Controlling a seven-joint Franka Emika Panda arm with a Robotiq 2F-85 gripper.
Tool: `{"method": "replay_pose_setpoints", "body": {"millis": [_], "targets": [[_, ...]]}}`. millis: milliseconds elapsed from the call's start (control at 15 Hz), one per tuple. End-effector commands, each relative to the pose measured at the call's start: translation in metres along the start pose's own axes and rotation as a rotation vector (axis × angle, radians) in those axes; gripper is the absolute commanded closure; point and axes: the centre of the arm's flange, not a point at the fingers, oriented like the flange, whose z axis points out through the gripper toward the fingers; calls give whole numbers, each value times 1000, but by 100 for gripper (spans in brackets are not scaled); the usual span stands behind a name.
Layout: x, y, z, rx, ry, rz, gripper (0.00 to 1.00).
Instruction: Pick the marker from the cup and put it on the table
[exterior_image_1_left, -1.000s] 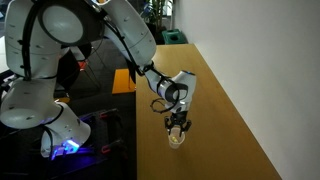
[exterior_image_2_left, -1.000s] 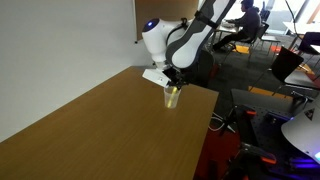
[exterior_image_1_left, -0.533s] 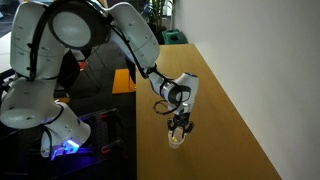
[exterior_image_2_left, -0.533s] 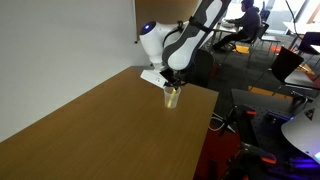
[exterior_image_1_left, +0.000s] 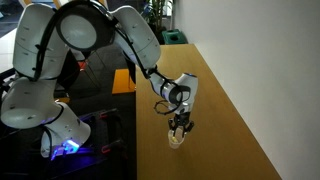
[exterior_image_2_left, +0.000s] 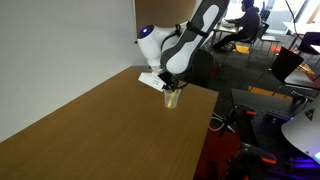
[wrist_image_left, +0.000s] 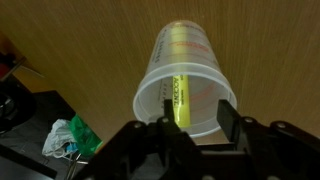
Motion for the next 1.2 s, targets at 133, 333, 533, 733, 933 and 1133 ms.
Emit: {"method": "replay_pose_setpoints", "body": {"millis": [133,333,533,733,933,1133], "targets": [[-3,1,8,24,-4,-11,51],[-5,4,13,19,-2,-15,50],[-6,7,17,16,-1,-15,50],[-6,9,20,15,-3,-14,51],[-5,12,22,18,-5,-10,51],[-4,16,22,23,-6,-3,51]]}}
